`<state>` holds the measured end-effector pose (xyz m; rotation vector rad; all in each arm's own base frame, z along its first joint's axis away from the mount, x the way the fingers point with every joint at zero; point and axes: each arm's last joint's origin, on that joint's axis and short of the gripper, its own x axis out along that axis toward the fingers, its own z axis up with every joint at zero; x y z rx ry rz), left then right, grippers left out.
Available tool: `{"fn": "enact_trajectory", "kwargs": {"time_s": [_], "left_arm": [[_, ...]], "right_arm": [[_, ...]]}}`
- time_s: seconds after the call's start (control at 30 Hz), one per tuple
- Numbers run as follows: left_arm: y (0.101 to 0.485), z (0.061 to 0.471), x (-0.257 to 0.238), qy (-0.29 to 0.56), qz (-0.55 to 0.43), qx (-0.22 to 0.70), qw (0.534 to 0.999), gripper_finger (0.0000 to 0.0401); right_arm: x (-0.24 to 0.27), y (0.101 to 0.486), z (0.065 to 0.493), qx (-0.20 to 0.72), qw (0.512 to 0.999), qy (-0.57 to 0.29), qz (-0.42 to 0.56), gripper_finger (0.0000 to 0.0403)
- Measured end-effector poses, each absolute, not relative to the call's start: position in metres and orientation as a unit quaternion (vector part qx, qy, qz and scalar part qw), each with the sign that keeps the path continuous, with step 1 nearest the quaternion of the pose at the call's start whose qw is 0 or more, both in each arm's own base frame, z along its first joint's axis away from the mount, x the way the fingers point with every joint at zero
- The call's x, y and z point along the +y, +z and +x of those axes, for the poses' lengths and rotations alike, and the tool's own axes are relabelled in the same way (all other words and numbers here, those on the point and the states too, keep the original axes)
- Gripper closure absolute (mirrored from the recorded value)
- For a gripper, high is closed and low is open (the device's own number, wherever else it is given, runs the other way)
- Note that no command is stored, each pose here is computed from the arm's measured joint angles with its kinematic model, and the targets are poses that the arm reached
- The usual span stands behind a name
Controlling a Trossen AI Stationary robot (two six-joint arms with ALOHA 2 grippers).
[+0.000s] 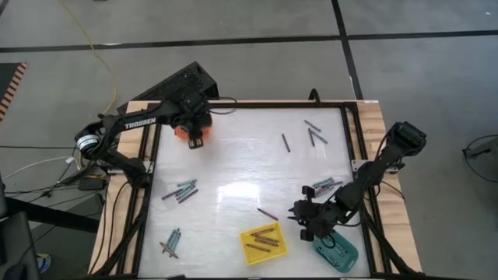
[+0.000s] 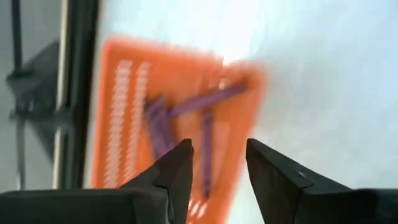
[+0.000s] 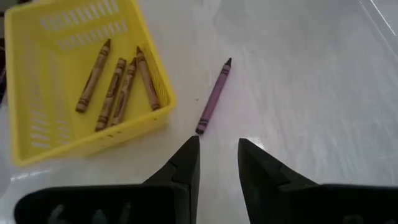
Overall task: Sort crayons
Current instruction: Put the purple crayon into the orange bin
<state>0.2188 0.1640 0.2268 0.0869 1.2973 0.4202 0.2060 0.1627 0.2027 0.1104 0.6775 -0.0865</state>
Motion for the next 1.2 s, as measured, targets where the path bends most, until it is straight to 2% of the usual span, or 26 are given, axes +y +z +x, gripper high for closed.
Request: {"fn": "enact_trajectory", "kwargs": {"time_s": [0.1, 0.33, 0.53, 0.67, 0.87, 1.2], "left_arm": [[0.233, 0.239, 0.142, 0.154, 0.056, 0.573, 0.803, 0.0260], [0.244, 0.292, 0.063, 0.003, 0.105, 0.442, 0.891, 0.0259], [0.243, 0.321, 0.003, -0.079, 0.144, 0.355, 0.920, 0.0259], [0.215, 0.337, -0.022, -0.130, 0.149, 0.363, 0.911, 0.0259], [0.171, 0.358, -0.034, -0.172, 0.130, 0.383, 0.898, 0.0259], [0.148, 0.375, -0.057, -0.232, 0.109, 0.346, 0.902, 0.0259]], "right_arm": [[0.166, 0.198, 0.206, 0.334, 0.941, -0.045, 0.043, 0.0300], [0.176, 0.173, 0.210, 0.354, 0.933, -0.060, 0.003, 0.0300], [0.182, 0.162, 0.216, 0.347, 0.936, -0.065, 0.003, 0.0300], [0.185, 0.157, 0.216, 0.364, 0.930, -0.050, 0.002, 0.0300], [0.187, 0.149, 0.221, 0.380, 0.924, -0.038, 0.021, 0.0300], [0.188, 0.133, 0.229, 0.383, 0.922, -0.047, 0.011, 0.0300]]}}
